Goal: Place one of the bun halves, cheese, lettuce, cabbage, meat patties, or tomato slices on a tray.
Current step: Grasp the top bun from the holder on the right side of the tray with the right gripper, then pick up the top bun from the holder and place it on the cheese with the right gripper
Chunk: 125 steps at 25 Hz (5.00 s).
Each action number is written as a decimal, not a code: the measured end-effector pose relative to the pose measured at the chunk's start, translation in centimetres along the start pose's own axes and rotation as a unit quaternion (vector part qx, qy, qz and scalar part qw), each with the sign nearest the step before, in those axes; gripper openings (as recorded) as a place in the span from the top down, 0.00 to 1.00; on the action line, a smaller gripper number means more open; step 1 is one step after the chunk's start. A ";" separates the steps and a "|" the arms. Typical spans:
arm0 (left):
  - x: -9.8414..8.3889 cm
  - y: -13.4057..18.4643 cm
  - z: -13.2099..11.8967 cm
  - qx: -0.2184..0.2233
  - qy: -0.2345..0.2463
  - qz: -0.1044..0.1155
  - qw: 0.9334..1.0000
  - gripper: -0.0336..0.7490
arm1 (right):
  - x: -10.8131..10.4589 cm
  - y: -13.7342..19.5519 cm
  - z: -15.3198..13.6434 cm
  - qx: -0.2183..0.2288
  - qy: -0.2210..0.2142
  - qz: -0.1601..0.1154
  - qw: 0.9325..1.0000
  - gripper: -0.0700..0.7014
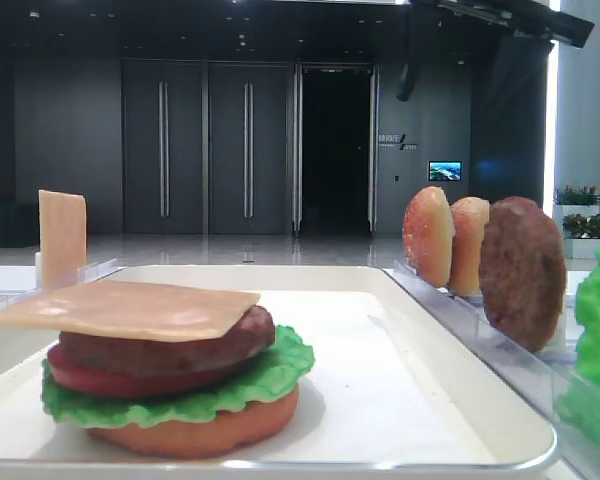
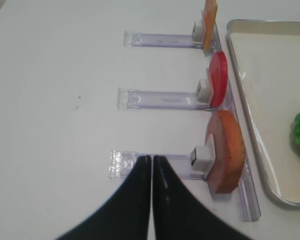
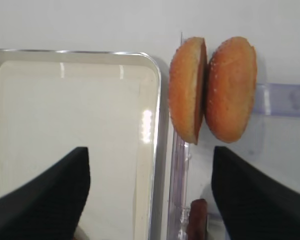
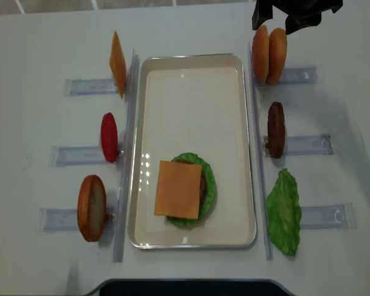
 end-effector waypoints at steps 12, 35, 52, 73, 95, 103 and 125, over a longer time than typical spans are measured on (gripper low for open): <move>0.0 0.0 0.0 0.000 0.000 0.000 1.000 0.96 | -0.3 -0.4 -2.7 0.005 0.004 0.003 1.000 0.24; 0.0 0.0 0.0 0.000 0.000 0.000 1.000 0.96 | -1.3 -0.4 -7.5 0.029 0.014 0.012 0.999 0.24; 0.0 0.0 0.0 0.000 0.000 0.000 1.000 0.96 | -2.0 -0.4 -9.2 0.030 0.029 0.019 0.999 0.39; 0.0 0.0 0.0 0.000 0.000 0.000 1.000 0.96 | -2.3 -0.3 -9.5 0.037 0.038 0.025 0.998 0.61; 0.0 0.0 0.0 0.000 0.000 0.000 1.000 0.96 | -1.2 0.0 -5.0 0.034 0.025 0.026 0.999 0.61; 0.0 0.0 0.0 0.000 0.000 0.000 1.000 0.96 | -0.5 0.4 -1.7 0.029 0.017 0.029 0.999 0.62; 0.0 0.0 0.0 0.000 0.000 0.000 1.000 0.96 | 3.5 7.8 5.2 0.033 -0.138 0.032 0.989 0.62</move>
Point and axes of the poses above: a point on each arm's last joint axis where the gripper is mounted, z pointing back along that axis away from the gripper, x along the wrist's bending axis when the last joint is at zero, y = z × x, the point moved 3 cm from there along -z, pointing out along that axis toward the gripper
